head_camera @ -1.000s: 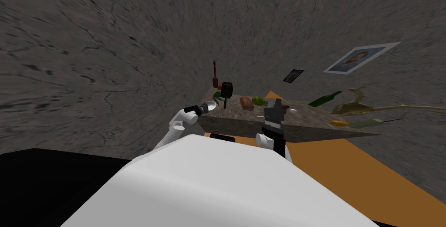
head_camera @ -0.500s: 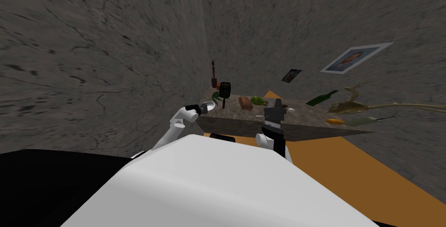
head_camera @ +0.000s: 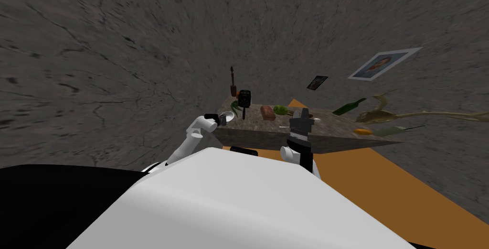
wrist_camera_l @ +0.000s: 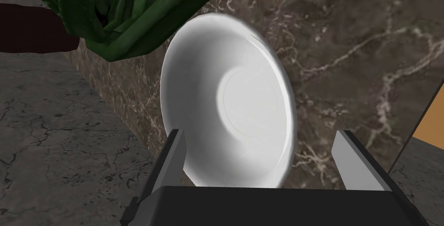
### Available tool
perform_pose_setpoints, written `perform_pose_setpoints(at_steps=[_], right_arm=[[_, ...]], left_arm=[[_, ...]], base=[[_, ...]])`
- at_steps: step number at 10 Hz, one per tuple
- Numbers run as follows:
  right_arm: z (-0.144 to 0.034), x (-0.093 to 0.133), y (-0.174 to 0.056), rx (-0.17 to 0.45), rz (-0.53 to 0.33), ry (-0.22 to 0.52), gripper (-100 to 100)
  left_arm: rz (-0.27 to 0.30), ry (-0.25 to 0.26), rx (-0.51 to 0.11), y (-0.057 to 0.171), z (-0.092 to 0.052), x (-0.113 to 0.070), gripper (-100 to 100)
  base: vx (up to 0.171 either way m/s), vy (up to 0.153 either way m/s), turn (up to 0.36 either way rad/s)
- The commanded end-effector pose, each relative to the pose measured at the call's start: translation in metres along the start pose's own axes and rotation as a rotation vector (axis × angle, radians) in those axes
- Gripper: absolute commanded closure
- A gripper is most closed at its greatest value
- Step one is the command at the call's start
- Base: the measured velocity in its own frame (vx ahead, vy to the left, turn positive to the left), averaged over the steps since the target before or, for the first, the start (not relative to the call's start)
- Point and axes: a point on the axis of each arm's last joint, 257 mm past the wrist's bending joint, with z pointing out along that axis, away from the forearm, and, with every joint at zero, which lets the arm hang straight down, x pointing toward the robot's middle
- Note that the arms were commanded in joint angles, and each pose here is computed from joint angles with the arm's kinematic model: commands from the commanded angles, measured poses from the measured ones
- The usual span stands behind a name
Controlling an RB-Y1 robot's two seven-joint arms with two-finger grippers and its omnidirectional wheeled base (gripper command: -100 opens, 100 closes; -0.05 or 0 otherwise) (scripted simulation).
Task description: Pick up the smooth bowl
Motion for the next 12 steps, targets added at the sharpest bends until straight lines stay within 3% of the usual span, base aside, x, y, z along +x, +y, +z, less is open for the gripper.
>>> perform_pose_setpoints(at_steps=[1,10,12], right_arm=[[0.000,0.000,0.000,0.000,0.000,0.000,0],[0.000,0.000,0.000,0.000,0.000,0.000,0],[0.000,0.000,0.000,0.000,0.000,0.000,0]], left_arm=[[-0.006,-0.033,-0.034,0.003,0.001,-0.009,-100],[-0.030,-0.172,-0.182,0.026,-0.001,-0.049,-100],[-0.030,-0.174,-0.185,0.028,0.000,-0.050,-100]], base=[[0.015,-0.023,-0.037],[0.016,-0.017,-0.024],[0.000,0.000,0.000]])
